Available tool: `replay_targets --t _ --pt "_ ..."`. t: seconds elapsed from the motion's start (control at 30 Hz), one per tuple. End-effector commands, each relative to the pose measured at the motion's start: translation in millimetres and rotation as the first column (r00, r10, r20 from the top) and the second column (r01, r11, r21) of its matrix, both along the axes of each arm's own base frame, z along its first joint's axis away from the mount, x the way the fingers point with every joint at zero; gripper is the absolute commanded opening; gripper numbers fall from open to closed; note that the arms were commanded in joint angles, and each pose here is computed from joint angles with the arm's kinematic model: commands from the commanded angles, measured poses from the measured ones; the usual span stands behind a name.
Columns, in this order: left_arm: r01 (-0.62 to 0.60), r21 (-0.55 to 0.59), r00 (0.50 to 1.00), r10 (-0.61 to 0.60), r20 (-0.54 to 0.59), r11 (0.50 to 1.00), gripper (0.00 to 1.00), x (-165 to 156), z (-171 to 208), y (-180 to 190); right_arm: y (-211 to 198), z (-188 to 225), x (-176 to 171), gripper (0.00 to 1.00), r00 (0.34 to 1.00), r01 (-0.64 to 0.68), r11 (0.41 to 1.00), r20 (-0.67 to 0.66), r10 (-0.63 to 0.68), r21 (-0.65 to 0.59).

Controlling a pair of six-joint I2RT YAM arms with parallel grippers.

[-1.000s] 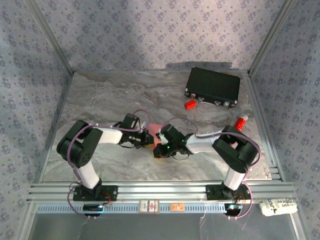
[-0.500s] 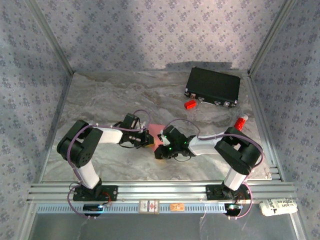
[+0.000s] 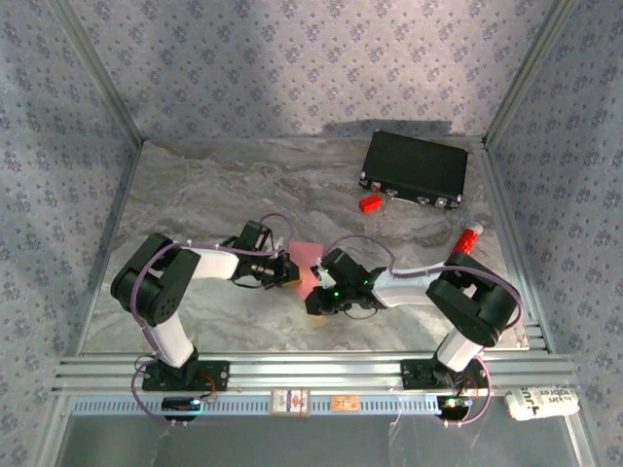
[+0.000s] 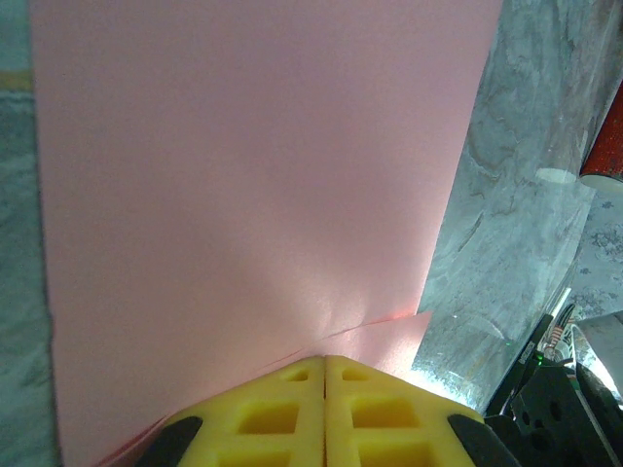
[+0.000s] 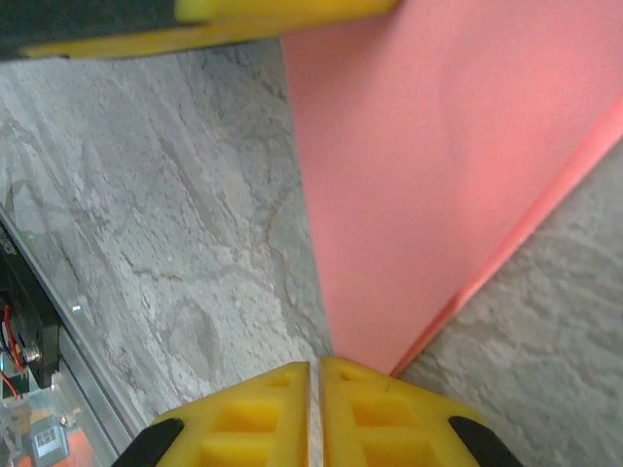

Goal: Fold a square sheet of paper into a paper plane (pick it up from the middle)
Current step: Third fold the triangle at the center of the table.

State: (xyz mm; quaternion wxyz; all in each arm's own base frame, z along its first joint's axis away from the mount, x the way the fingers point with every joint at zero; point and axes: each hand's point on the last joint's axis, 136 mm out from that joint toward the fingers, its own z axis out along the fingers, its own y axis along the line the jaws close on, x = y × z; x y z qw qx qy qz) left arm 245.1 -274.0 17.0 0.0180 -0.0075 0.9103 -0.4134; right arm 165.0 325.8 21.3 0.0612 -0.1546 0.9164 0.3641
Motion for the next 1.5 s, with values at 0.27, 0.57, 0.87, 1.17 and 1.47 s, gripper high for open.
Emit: replay_targets --t 0.27,0.57,0.87,1.17,1.47 --pt "-0.040 0.124 0.994 0.051 -0.092 0.991 0.07 -17.9 -32.7 21.7 -13.0 31.9 -5.6 0.14 0.999 -0.002 1.000 0.043 0.001 0.022" --pt "-0.053 0.119 0.994 0.063 -0.084 0.991 0.07 -16.6 -31.2 21.7 18.0 31.9 23.9 0.12 0.998 0.029 1.000 0.050 -0.029 0.005" --pt "-0.050 0.107 0.996 0.057 -0.069 0.993 0.07 -13.3 -25.8 19.2 5.4 -3.1 23.4 0.09 0.999 0.046 0.994 -0.021 -0.049 -0.099" --pt "-0.057 -0.015 0.998 0.057 0.036 0.998 0.17 5.0 23.0 2.1 -14.1 -22.2 12.3 0.04 0.994 0.046 0.994 -0.092 -0.055 -0.096" --pt "-0.017 -0.027 0.999 0.018 0.044 0.999 0.08 -18.3 30.6 -5.7 -11.6 -16.4 19.3 0.04 0.994 0.048 0.997 -0.091 -0.053 -0.053"
